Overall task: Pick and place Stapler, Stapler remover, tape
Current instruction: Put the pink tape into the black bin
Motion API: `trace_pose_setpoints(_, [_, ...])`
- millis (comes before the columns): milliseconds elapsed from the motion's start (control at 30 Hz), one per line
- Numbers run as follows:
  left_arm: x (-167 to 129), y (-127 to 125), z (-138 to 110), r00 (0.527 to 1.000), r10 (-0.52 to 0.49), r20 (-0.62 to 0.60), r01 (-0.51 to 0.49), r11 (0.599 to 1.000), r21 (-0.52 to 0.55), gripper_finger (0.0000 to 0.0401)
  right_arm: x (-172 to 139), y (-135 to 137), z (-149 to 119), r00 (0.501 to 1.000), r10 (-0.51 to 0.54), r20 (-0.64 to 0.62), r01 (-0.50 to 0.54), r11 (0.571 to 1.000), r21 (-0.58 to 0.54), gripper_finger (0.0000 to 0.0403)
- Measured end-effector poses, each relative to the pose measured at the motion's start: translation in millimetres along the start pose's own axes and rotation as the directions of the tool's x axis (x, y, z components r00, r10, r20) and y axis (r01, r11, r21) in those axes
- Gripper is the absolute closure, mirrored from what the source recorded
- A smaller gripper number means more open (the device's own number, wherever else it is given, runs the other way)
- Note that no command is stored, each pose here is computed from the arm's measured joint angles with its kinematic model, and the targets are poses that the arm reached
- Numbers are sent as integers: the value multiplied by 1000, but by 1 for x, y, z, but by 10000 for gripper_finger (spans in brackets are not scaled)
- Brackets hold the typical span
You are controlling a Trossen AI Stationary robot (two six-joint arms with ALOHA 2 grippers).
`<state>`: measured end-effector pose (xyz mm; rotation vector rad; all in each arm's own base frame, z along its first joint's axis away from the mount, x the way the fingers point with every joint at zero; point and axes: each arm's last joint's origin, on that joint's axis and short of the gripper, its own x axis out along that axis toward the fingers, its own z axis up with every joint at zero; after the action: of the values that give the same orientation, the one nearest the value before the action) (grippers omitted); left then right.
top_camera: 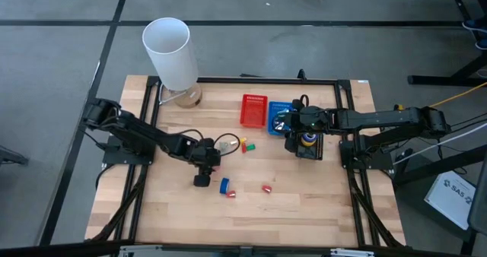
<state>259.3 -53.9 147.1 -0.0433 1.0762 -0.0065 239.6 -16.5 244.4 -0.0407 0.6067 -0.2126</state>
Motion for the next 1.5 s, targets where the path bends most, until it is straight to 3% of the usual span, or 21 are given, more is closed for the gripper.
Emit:
trace_pose_setpoints(267, [9,1,-6,997,20,-74,-24,999,-46,262,0,0,0,1000,0,0,0,1000,-1,226])
trace_pose_setpoints(433, [10,1,-7,996,28,-82,-30,999,-21,269,0,0,0,1000,0,1,0,1000,-3,226])
trace_pose_setpoints(667, [4,3,-6,998,28,-61,-26,999,33,365,0,0,0,1000,0,1,0,1000,-4,226])
trace_pose_setpoints(767, [-1,7,-2,999,26,-31,-25,999,31,366,0,0,0,1000,0,4,0,1000,-3,226])
trace_pose_setpoints(1100, [-38,21,17,980,20,199,-34,997,67,366,0,0,9,996,-2,91,4,1000,-20,226])
trace_pose_setpoints(1367, [-66,22,34,904,-53,425,15,996,92,344,-1,-1,13,991,-14,133,19,999,-35,226])
trace_pose_setpoints(1500, [-71,21,44,849,-63,525,2,993,116,359,-1,-1,16,986,-19,163,24,999,-29,226])
